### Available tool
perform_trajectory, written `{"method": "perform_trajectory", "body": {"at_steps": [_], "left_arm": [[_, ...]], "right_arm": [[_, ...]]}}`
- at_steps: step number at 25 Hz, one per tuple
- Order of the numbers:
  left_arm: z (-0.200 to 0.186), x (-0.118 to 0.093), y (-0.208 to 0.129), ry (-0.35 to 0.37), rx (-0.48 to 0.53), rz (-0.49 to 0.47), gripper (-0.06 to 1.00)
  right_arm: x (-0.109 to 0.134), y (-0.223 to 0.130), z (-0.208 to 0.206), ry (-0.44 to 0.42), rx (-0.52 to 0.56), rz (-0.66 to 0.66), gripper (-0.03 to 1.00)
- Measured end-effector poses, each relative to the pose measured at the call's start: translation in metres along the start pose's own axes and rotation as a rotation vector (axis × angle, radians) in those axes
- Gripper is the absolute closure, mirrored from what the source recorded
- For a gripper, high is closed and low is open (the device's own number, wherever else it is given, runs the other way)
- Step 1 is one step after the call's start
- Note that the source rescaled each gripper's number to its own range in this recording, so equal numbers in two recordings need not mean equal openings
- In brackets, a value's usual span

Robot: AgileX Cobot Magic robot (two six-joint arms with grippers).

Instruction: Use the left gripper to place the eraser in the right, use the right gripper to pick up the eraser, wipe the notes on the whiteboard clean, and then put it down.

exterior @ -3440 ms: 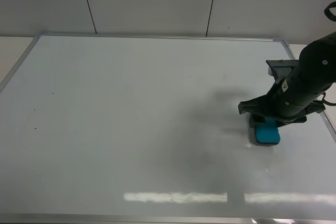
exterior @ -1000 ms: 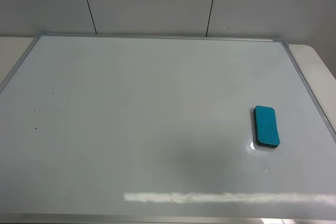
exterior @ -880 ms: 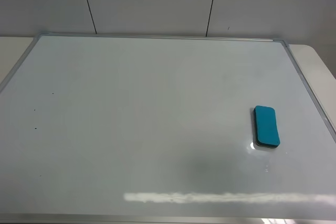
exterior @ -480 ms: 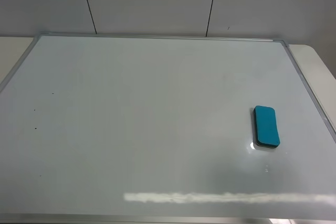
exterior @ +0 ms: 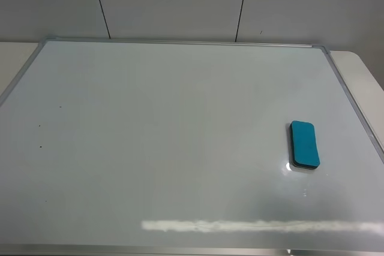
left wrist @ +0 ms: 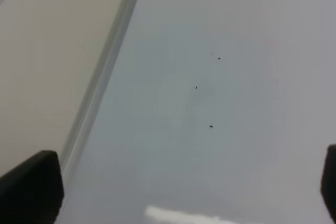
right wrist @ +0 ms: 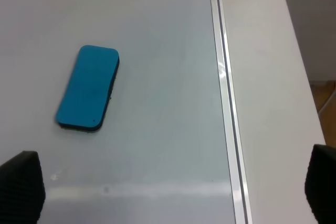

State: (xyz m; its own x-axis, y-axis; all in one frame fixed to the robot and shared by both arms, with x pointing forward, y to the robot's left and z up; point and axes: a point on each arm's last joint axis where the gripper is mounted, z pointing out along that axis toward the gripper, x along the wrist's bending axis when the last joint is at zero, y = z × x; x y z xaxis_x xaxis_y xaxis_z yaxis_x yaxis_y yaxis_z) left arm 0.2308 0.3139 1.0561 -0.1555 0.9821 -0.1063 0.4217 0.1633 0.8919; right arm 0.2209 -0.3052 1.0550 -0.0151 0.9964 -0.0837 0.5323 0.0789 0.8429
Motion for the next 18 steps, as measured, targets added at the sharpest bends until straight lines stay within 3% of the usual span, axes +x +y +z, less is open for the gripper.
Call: {"method": "perform_trajectory", "body": {"at_steps": [6,18], "left_arm": [[0.0000,0.0000,0.0000,0.000,0.000,0.000,-0.06],[0.0000,0.0000,0.0000,0.000,0.000,0.000,-0.06]], "right_arm": [[0.0006,0.0010,-0.0002,-0.032,-0.009,0.012,-0.03],[0.0022,0.0019,-0.0002,-0.014,-0.018,0.104,-0.03]]}}
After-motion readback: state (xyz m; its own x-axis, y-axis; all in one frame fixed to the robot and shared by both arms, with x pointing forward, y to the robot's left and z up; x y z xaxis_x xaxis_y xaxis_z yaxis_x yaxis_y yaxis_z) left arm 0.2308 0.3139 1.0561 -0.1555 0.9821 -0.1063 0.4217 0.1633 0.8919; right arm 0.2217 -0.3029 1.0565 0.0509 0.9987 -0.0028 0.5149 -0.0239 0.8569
